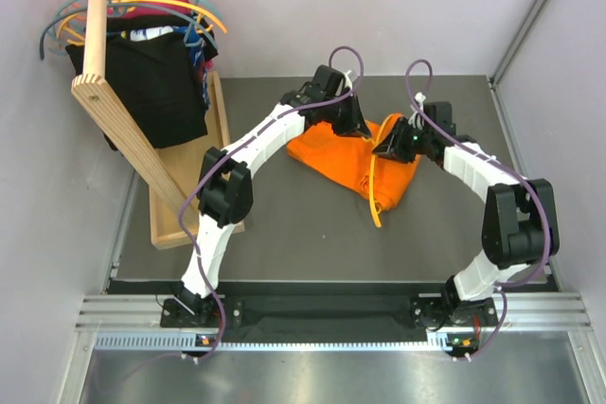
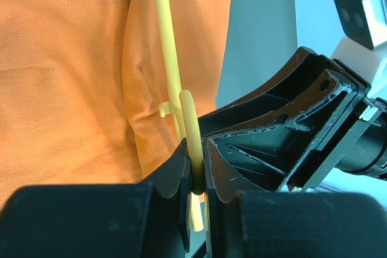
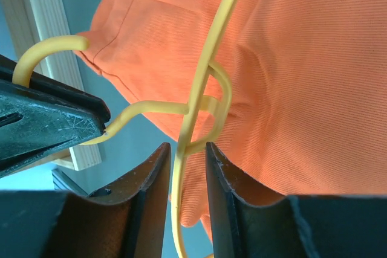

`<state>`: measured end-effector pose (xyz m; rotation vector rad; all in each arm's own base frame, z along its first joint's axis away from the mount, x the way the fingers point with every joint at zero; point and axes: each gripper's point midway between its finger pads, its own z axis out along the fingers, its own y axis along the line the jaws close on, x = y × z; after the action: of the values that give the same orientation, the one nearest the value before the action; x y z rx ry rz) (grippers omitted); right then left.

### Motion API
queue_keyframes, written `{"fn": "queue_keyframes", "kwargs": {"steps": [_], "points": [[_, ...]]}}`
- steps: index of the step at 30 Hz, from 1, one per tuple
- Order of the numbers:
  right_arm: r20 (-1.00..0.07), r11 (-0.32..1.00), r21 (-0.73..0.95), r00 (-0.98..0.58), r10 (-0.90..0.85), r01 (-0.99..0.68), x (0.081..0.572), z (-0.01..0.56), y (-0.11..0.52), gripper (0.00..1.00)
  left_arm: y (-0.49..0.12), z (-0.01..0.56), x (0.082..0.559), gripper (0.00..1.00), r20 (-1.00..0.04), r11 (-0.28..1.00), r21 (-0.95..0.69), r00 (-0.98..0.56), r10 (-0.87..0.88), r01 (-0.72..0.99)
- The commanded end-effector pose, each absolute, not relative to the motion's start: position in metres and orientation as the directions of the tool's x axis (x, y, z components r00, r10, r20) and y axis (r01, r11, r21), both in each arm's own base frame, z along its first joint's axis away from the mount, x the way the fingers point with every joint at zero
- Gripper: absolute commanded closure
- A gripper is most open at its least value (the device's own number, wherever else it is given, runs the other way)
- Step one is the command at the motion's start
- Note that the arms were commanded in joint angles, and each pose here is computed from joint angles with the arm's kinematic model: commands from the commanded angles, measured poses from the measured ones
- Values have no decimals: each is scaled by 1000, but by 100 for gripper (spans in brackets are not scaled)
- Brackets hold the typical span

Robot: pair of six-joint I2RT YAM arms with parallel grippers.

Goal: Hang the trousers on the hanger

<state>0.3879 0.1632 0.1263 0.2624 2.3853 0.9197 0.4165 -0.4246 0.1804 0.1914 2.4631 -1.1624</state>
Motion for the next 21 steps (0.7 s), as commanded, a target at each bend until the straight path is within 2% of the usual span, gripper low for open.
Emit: {"fn": "queue_keyframes", "kwargs": {"steps": [1,13,18,21], "points": [[-527,736,669,-765,370,-105,411,155,166,70,-432,226,415,100,-483,576,-730,-874,-54,368],[-546,736,666,-751,371,-121,420,151,169,69,-435,225,412,100,-470,564,-741,-882,-48,364],[-500,712,698,-767,403,-81,427,144,175,70,-434,227,411,100,-473,561,-742,-880,-50,367],[-445,681,732,-778,443,-30,427,139,179,75,-436,230,410,100,-476,551,-746,-878,-46,375]]}}
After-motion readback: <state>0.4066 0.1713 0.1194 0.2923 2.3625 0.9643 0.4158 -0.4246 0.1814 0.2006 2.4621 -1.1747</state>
